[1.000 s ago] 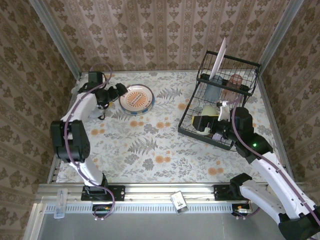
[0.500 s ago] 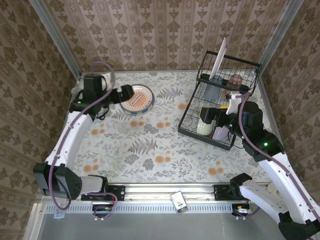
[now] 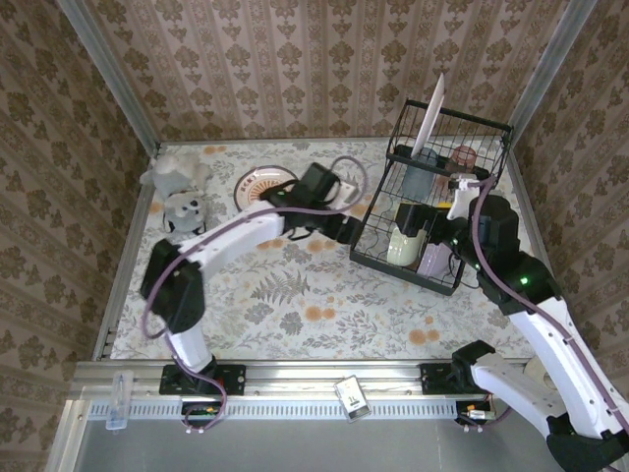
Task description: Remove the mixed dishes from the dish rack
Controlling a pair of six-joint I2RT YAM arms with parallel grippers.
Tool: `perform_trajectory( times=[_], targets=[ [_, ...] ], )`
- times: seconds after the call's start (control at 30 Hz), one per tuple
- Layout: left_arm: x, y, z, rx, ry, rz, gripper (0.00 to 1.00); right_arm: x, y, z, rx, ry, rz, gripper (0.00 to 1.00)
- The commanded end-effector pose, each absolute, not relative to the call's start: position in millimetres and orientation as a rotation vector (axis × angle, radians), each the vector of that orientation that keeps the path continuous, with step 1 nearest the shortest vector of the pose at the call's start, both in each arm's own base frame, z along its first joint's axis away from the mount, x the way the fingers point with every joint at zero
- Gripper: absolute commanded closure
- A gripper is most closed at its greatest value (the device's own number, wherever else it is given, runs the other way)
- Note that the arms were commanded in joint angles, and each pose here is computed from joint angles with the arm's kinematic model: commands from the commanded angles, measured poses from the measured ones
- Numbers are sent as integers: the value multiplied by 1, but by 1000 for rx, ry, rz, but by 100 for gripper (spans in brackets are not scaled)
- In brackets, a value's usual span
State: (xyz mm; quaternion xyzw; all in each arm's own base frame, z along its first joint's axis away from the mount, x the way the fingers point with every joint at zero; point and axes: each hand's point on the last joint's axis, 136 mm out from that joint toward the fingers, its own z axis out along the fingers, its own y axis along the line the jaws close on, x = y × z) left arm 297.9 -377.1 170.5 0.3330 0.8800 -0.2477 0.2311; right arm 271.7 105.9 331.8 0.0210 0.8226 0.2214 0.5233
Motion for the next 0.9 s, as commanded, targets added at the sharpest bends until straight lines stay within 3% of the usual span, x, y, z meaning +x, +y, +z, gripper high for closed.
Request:
perform_trajectory(
  times=[0.0,0.47,0.87],
  targets=[
    [304,-388,157,973,2436,-535,24,262,103,335,73,1959,547,0],
    [339,-398,107,889,2550,-333,37,259,110,329,57,1970,596,0],
    [343,-403,83,818,2634,-362,69,263,107,327,84,1968,580,0]
  ],
)
